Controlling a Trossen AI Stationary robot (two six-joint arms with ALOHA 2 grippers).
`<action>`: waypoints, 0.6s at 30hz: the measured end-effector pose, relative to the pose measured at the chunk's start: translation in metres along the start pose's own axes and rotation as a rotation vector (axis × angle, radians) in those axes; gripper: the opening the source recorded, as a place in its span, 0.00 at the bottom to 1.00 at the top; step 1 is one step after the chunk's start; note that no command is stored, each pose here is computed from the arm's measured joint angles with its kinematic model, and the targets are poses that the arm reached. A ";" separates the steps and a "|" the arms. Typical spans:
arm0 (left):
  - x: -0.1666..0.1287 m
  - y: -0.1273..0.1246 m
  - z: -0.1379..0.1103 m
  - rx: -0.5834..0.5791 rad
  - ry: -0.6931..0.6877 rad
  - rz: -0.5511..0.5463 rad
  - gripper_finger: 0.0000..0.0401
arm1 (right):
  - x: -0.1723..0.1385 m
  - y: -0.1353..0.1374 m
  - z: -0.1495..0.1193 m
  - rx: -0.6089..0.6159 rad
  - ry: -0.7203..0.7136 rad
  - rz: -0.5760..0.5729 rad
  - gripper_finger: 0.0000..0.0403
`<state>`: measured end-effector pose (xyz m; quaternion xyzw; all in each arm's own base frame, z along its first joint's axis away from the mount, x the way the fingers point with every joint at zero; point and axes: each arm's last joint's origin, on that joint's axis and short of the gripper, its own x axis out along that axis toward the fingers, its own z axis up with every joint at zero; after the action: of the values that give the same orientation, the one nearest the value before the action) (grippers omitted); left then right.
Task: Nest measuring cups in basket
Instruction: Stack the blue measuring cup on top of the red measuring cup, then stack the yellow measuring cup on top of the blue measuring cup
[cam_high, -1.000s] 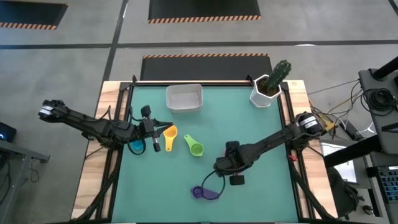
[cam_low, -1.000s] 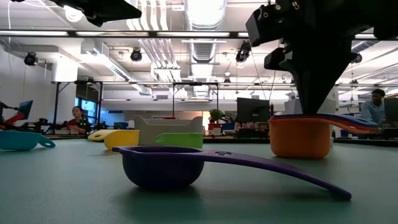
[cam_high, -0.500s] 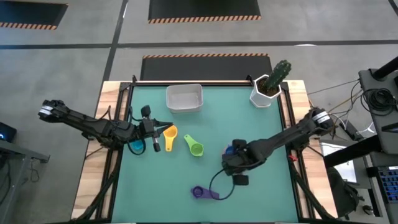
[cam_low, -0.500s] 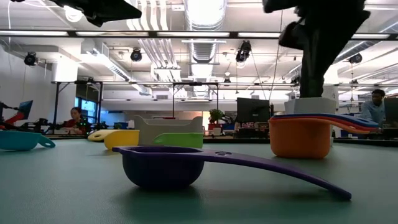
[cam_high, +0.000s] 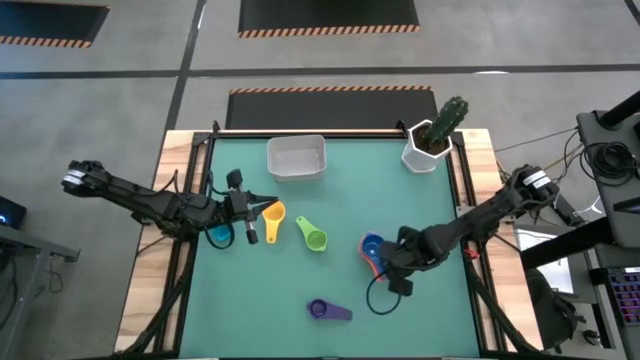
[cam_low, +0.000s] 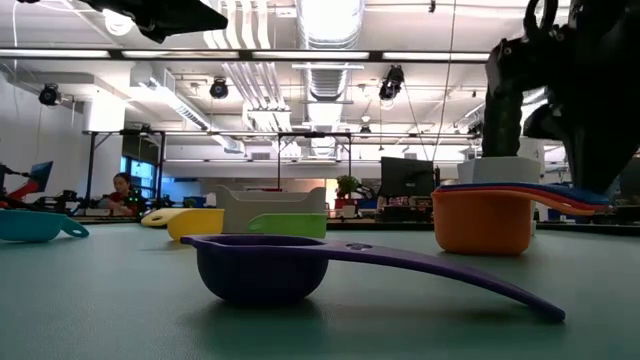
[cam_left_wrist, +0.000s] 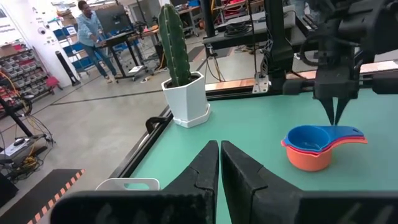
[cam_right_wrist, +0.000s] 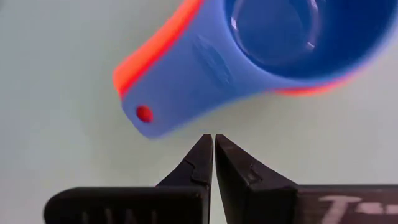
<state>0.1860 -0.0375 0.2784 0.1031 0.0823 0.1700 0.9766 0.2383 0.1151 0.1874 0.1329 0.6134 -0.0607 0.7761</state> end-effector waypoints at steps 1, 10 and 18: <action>0.000 0.000 0.000 -0.001 0.000 0.000 0.00 | 0.002 0.000 0.000 0.000 -0.014 0.013 0.02; 0.000 0.000 0.000 -0.001 -0.001 0.000 0.00 | 0.001 0.005 0.006 -0.021 -0.072 0.063 0.02; 0.000 0.000 0.000 -0.014 -0.002 0.000 0.00 | -0.005 0.003 0.003 -0.038 -0.031 0.026 0.02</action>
<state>0.1860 -0.0376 0.2787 0.0966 0.0801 0.1703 0.9774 0.2404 0.1166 0.1929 0.1254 0.6006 -0.0411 0.7886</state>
